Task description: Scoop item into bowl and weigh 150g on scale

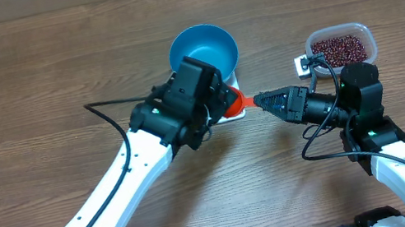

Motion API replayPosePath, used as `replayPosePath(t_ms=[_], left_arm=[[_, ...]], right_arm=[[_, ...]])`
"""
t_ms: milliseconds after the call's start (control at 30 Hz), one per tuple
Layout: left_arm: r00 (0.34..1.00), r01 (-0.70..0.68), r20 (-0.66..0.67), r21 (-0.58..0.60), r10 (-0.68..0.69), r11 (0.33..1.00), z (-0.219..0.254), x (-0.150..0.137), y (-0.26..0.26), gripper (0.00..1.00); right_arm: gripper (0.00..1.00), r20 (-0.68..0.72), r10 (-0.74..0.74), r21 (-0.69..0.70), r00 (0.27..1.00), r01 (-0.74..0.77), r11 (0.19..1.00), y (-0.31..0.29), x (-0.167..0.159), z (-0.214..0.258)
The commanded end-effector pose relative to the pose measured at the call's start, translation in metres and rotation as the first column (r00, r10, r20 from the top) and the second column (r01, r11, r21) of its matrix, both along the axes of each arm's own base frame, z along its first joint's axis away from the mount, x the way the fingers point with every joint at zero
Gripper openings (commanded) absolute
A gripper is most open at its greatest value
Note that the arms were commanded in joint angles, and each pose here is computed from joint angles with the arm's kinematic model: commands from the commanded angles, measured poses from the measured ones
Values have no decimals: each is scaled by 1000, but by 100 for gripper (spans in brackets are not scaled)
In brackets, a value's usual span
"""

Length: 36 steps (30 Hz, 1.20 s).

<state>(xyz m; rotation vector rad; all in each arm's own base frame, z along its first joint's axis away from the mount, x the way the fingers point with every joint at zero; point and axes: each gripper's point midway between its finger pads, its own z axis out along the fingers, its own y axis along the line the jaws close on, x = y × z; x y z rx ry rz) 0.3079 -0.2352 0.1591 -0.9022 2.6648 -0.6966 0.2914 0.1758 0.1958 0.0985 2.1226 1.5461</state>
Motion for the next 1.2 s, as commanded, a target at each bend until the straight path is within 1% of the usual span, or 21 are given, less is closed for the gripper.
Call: replayPosePath(t_ms=[0,133,300,433,567,667,700,833,933,1167], left_arm=[[987,107,113,81,-116,991,19,9,22,100],[964,173,178,152,-199,973,35,11,43,99],[910,274,238,268,-340,923,52,7,70,99],[829,383,254,392,-498,837,61,1,85,100],[727,490,213,505,-653,710,61,-7,92,100],[654,558,158,560,-740,613,56,-14,96,100],[652,560,139,574,-746,597,54,-15,99,100],[697,516,68,643,-713,566,51,-13,121,100],[711,504,44,665,-702,552,50,-13,129,99],[735,486,41,663,-677,569,49,-9,141,100]], right_arm=[[4,51,7,-10,999,-7,1000,1,4,10],[4,68,11,-19,998,-9,1000,1,4,10],[4,70,10,-20,997,-8,1000,1,4,10],[4,73,11,-22,997,-9,1000,1,4,10],[4,72,8,-23,997,-6,1000,1,5,10],[4,72,6,-24,997,-4,1000,0,5,10],[4,72,5,-24,997,-3,1000,0,5,10],[4,75,5,-26,997,-3,1000,0,5,9],[4,86,9,-33,996,-6,999,0,5,9],[4,85,9,-33,996,-6,999,0,5,9]])
